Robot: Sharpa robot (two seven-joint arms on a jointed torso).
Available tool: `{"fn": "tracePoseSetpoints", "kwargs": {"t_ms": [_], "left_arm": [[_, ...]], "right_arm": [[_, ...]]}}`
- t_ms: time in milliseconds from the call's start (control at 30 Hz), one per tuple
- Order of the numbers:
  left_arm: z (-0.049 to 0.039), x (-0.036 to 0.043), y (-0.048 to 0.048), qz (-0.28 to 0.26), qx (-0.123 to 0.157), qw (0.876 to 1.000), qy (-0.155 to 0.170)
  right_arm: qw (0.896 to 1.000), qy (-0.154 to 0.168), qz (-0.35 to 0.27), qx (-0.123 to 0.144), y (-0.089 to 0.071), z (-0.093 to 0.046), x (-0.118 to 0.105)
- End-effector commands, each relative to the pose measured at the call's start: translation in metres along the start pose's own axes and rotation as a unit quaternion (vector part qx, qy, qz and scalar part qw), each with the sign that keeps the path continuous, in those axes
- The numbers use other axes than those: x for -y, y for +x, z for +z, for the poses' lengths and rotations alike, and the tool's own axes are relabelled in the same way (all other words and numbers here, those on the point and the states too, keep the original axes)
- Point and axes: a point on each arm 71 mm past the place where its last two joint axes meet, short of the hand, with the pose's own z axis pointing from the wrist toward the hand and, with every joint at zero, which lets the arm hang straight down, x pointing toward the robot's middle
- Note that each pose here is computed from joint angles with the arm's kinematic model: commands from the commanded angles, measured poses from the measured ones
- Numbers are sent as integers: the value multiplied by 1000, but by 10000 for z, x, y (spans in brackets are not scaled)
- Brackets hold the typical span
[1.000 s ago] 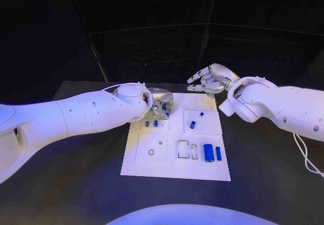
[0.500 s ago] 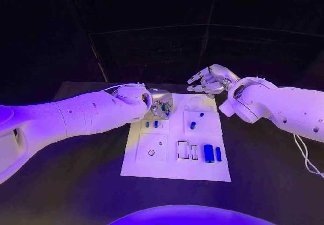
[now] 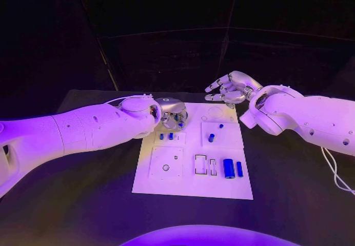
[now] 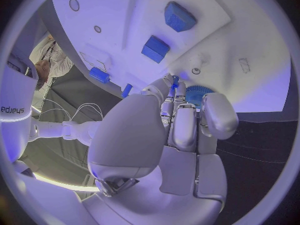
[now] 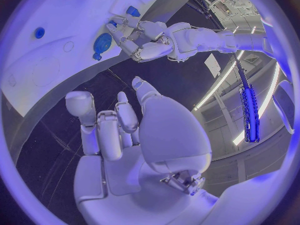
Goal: Assemble the parts on the task board
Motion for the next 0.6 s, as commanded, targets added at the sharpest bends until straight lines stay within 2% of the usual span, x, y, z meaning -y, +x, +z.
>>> {"fn": "tracePoseSetpoints", "kwargs": {"t_ms": [33,367,600], "left_arm": [[-29,19,-49,-2,28,1000,12],[-155,-19,-65,-10,45,999,15],[-264,-84,-78,-14,51,999,9]], "right_arm": [[1000,-6,0,-1,-2,1,-13],[1000,-4,0,0,-4,-9,5],[1000,-3,1,0,-7,-14,15]]}}
